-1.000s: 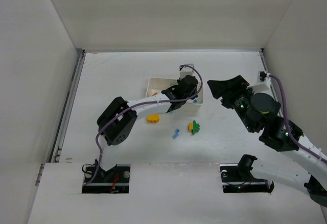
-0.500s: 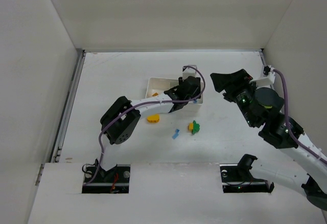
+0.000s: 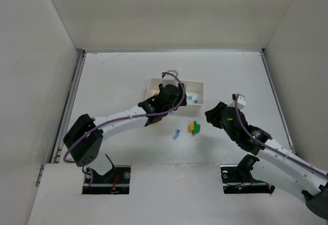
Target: Sort the legos into containers by color
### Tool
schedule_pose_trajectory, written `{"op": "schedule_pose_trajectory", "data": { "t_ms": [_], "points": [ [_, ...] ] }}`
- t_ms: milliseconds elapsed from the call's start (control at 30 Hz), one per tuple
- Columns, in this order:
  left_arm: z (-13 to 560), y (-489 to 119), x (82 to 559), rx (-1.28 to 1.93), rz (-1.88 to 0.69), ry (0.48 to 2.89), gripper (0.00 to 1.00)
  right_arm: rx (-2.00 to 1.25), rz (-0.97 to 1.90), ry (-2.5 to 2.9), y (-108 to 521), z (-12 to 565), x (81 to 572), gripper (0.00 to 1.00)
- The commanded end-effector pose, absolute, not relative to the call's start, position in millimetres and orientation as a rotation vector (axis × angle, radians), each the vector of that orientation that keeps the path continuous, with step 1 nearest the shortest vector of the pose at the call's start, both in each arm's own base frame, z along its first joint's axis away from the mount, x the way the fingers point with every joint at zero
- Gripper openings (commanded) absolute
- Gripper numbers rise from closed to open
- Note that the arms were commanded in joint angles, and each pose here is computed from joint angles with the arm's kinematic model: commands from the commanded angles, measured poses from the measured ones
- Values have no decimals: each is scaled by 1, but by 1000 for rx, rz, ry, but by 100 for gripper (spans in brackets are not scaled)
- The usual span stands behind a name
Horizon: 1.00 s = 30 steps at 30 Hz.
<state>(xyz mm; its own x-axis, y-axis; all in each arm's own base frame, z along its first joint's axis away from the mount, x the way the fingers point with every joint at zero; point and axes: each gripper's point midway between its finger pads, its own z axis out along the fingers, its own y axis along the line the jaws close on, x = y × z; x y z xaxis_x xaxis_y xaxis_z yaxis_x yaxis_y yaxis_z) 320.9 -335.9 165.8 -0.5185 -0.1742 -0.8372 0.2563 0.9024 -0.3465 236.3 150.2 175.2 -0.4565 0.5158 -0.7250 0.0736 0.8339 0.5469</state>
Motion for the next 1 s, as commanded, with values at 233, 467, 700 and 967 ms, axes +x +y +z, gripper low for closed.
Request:
{"op": "schedule_pose_trajectory", "data": {
  "t_ms": [233, 467, 700, 967],
  "points": [
    [131, -282, 271, -64, -551, 2175, 52, 155, 531, 2270, 204, 103, 209, 79],
    [121, -266, 256, -88, -581, 2221, 51, 70, 397, 2377, 210, 71, 215, 76],
    [116, -267, 254, -83, -621, 2234, 50, 17, 349, 2409, 217, 65, 224, 71],
    [114, -269, 243, -93, -713, 2305, 44, 14, 273, 2440, 208, 53, 234, 61]
  ]
}}
